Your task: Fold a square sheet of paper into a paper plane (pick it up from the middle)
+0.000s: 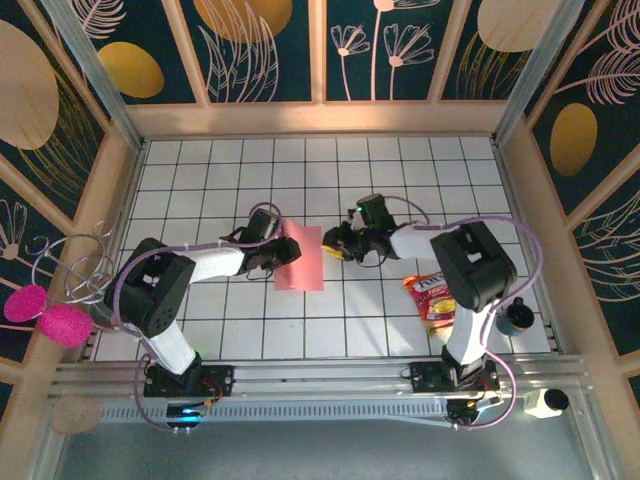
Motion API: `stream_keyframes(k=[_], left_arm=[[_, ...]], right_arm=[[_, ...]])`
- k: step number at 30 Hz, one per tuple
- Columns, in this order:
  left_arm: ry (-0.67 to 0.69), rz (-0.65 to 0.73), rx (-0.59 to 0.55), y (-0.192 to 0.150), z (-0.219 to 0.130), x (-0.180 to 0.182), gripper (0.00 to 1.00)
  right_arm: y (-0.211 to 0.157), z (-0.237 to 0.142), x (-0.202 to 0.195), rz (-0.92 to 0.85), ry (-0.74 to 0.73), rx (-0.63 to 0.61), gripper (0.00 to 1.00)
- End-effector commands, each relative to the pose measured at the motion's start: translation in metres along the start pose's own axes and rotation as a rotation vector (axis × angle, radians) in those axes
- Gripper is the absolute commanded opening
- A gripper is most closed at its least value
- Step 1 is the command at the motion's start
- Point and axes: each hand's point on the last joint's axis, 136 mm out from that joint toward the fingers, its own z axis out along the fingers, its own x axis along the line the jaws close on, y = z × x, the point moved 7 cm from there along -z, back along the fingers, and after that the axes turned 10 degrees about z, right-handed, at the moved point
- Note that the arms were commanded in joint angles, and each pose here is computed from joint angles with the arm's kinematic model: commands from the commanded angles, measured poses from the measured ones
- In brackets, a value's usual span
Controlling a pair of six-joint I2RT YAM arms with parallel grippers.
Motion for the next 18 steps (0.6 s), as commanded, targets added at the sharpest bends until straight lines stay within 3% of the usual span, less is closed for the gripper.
stream_keyframes(k=[1, 5, 11, 18], left_arm=[[-0.079, 0.041, -0.066, 0.017, -0.023, -0.013, 0.27], [-0.287, 0.071, -0.136, 0.036, -0.049, -0.039, 0.25], [-0.605, 0.094, -0.159, 0.051, -0.079, -0.079, 0.25], [-0.830, 0.059, -0.128, 0.054, -0.091, -0.099, 0.25]], right_arm=[[0.016, -0.037, 0.021, -0.097, 0.102, -0.133, 0.37], [0.019, -0.060, 0.028, -0.153, 0.174, -0.177, 0.47], [0.006, -0.077, 0.052, -0.270, 0.354, -0.130, 0.69], [-0.005, -0.078, 0.061, -0.307, 0.469, -0.035, 0.76]])
